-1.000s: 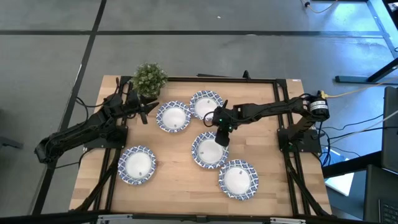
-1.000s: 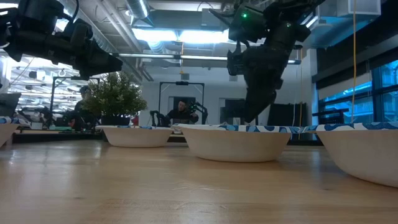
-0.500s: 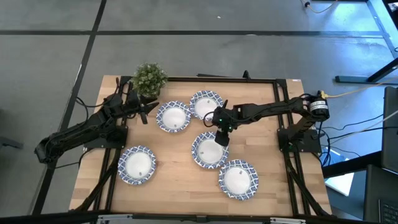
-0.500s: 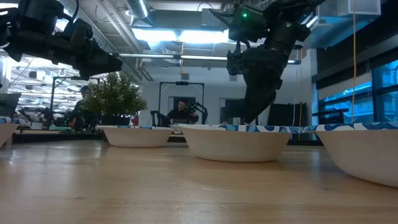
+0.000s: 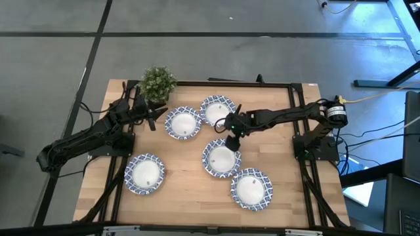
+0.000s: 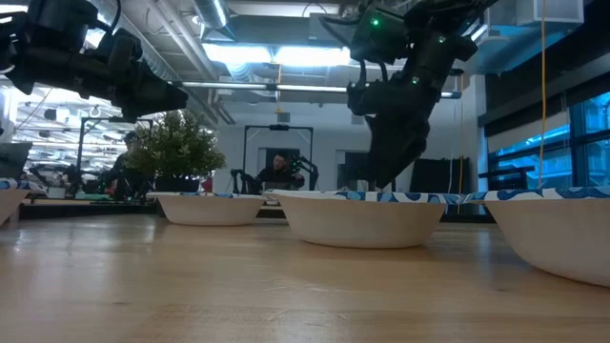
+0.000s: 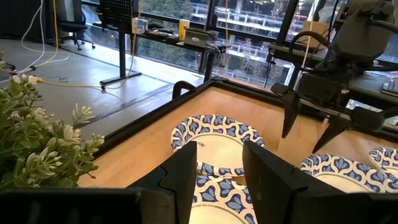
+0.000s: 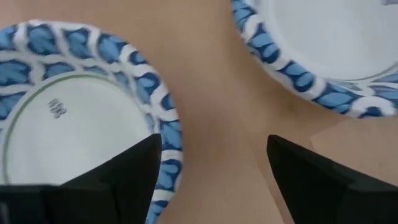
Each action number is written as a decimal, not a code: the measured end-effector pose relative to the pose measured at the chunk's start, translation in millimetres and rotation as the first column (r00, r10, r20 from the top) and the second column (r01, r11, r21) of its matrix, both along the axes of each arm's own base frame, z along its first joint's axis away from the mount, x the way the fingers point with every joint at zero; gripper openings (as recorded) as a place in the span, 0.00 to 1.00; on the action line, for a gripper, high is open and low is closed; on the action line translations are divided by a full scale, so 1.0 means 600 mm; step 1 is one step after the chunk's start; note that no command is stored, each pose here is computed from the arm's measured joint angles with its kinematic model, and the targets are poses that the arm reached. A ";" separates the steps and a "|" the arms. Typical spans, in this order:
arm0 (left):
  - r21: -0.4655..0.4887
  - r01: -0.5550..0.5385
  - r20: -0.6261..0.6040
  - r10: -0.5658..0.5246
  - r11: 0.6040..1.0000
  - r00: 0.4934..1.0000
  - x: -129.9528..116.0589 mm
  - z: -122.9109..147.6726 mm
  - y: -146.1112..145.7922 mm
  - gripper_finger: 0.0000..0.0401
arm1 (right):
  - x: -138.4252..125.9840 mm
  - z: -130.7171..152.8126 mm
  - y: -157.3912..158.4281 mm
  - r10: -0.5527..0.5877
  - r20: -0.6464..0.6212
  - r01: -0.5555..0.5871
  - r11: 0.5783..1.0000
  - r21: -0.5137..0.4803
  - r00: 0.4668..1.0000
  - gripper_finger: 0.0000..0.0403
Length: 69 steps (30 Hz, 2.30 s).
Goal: Nest bowls inside each other
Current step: Stack the white bowl on the other white bowl
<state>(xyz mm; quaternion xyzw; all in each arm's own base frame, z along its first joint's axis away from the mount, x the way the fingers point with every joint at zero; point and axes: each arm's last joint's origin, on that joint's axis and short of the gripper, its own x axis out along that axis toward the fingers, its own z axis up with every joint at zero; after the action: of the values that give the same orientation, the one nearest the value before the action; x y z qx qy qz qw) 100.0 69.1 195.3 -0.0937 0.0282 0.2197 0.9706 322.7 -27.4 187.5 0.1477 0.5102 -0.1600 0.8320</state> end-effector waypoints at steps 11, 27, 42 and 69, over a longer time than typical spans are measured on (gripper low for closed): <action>0.000 0.000 0.000 0.000 1.000 1.000 0.000 0.000 0.000 0.31 | 0.001 0.000 0.014 0.027 0.001 -0.027 0.999 0.021 1.000 0.73; -0.003 0.003 -0.003 -0.003 1.000 1.000 0.000 -0.001 0.000 0.31 | 0.007 -0.028 0.028 0.069 -0.067 -0.067 0.998 0.022 0.995 0.73; -0.002 0.007 -0.003 -0.007 1.000 1.000 0.000 0.000 0.000 0.31 | 0.009 -0.042 0.023 0.071 -0.096 -0.069 0.997 0.018 0.993 0.62; -0.003 0.007 -0.003 -0.007 1.000 1.000 0.000 0.000 0.000 0.31 | 0.010 -0.041 0.024 0.078 -0.092 -0.075 0.997 0.032 0.993 0.04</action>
<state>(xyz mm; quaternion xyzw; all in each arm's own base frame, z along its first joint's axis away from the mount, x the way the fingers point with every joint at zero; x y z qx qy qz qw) 100.1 68.9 195.0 -0.0947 0.0302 0.2163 0.9713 328.6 -13.0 162.9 0.1324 0.5561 -0.1273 0.8106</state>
